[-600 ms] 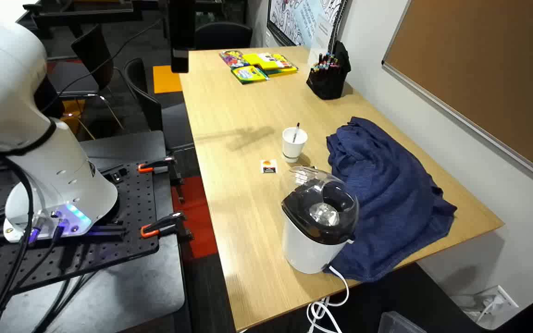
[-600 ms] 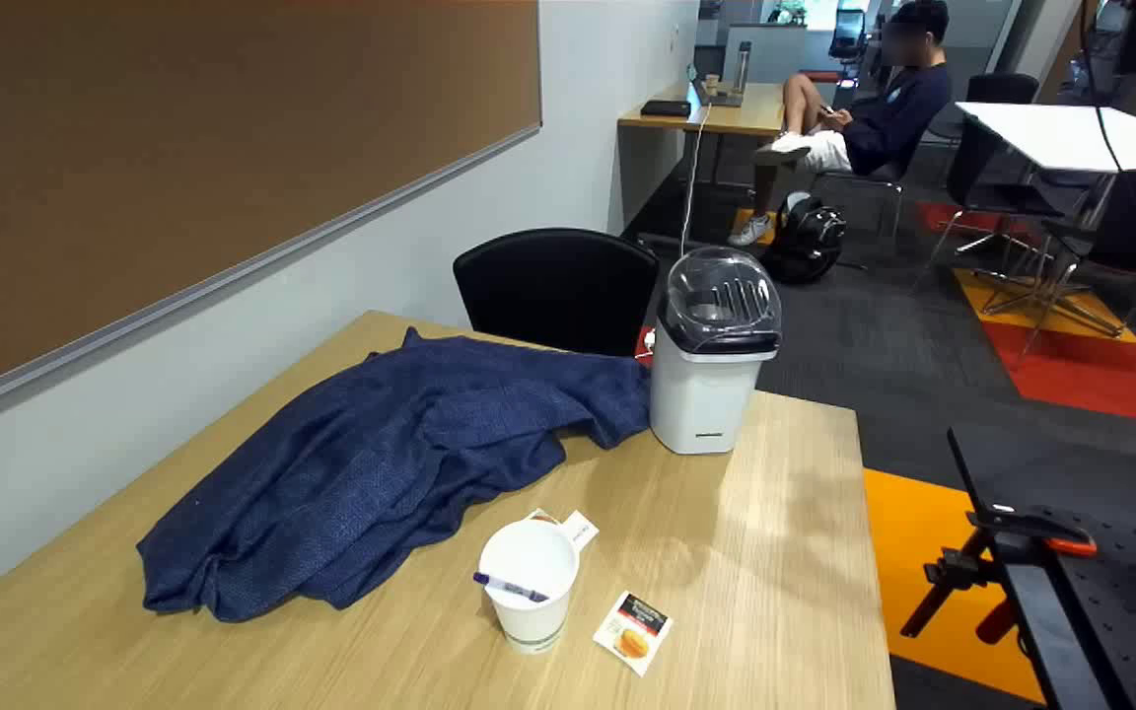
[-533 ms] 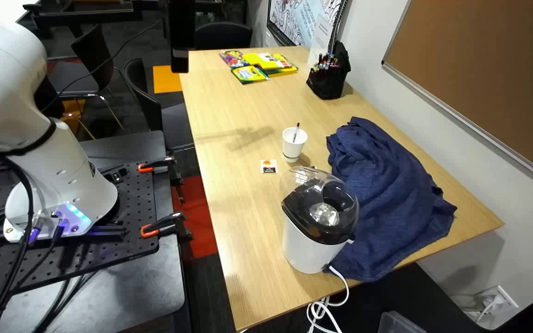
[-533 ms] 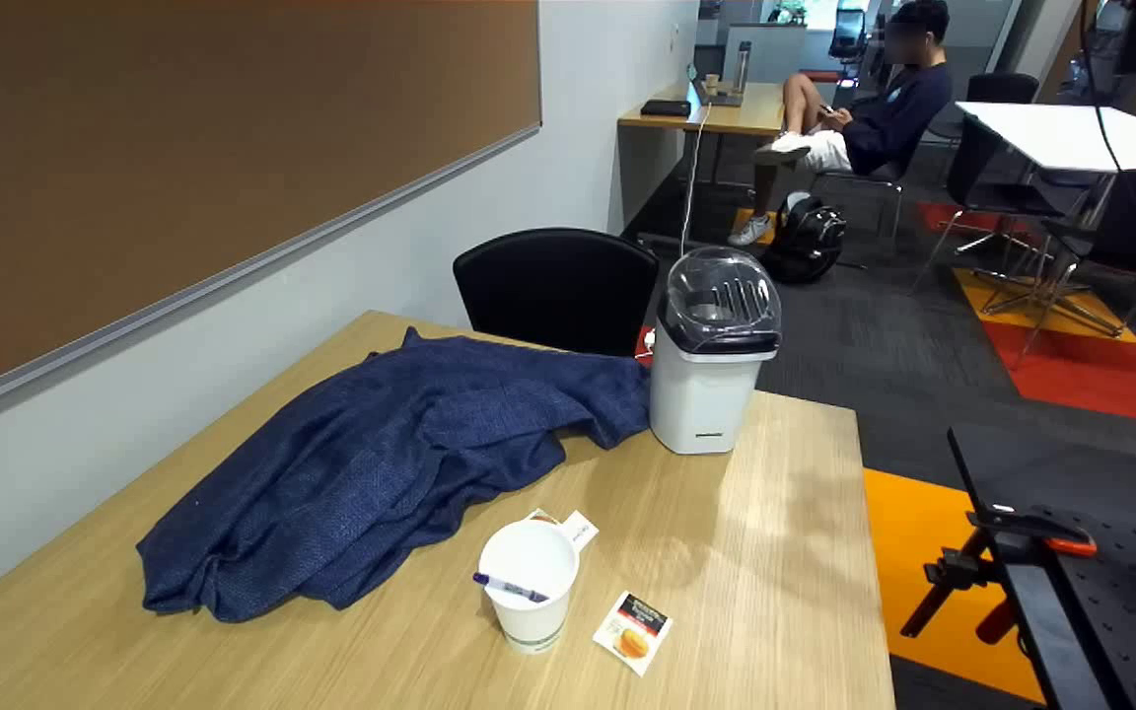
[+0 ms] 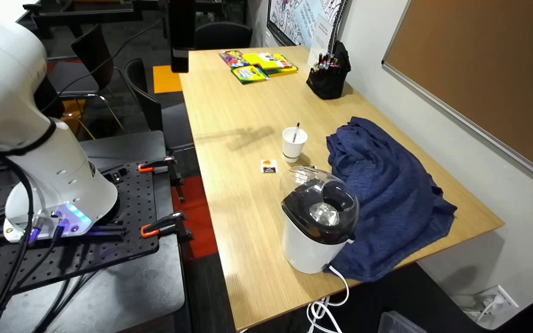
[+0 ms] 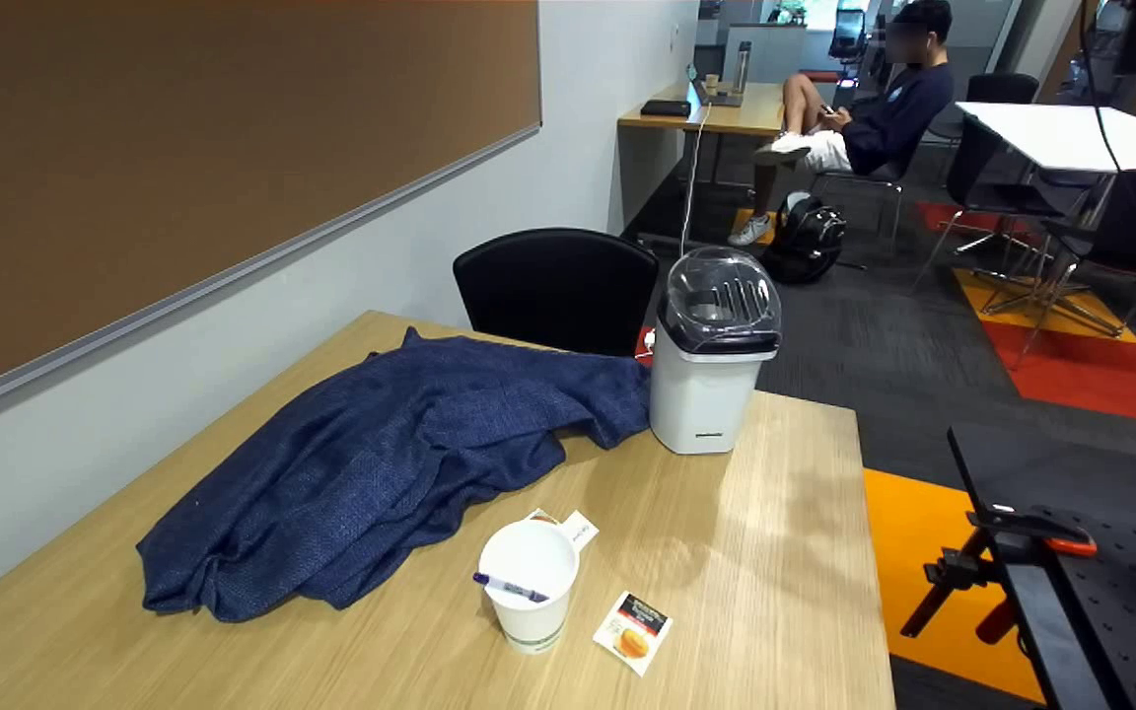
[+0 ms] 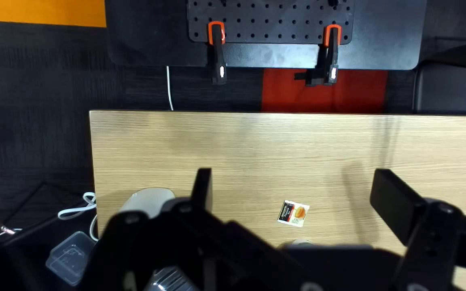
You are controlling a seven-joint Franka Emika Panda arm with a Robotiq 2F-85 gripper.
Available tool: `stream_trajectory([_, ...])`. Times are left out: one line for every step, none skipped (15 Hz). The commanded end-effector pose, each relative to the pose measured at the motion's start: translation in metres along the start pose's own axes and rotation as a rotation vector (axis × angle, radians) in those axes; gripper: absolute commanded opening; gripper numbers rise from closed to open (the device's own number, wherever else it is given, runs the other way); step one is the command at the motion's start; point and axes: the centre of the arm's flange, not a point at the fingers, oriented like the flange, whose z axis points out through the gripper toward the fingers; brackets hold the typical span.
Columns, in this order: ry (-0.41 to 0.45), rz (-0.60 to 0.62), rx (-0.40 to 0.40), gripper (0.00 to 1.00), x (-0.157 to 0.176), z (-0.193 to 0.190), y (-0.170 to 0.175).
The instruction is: Take the pen out of the cup and put it on the table
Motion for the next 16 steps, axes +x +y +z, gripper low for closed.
stream_trajectory([0.004,-0.002,-0.019,1.00,0.013,0.002,-0.009])
stream_trajectory([0.006,-0.003,-0.035,1.00,0.018,0.002,-0.013])
stream_trajectory([0.011,-0.017,-0.045,1.00,0.024,0.001,-0.020])
stream_trajectory([0.023,-0.034,-0.072,1.00,0.031,0.001,-0.027])
stream_trajectory([0.040,-0.053,-0.087,1.00,0.039,0.001,-0.035])
stream_trajectory([0.055,-0.070,-0.102,1.00,0.046,0.000,-0.041])
stream_trajectory([0.078,-0.092,-0.119,1.00,0.055,0.000,-0.049])
stream_trajectory([0.104,-0.113,-0.133,1.00,0.062,0.000,-0.056])
stream_trajectory([0.137,-0.147,-0.137,1.00,0.071,0.001,-0.062])
stream_trajectory([0.168,-0.166,-0.147,1.00,0.079,0.002,-0.067])
stream_trajectory([0.223,-0.191,-0.145,1.00,0.088,0.004,-0.073])
stream_trajectory([0.262,-0.216,-0.144,1.00,0.095,0.005,-0.076])
stream_trajectory([0.309,-0.239,-0.130,1.00,0.103,0.007,-0.080])
stream_trajectory([0.351,-0.259,-0.125,1.00,0.110,0.010,-0.083])
stream_trajectory([0.390,-0.271,-0.118,1.00,0.117,0.014,-0.087])
stream_trajectory([0.427,-0.290,-0.111,1.00,0.123,0.017,-0.089])
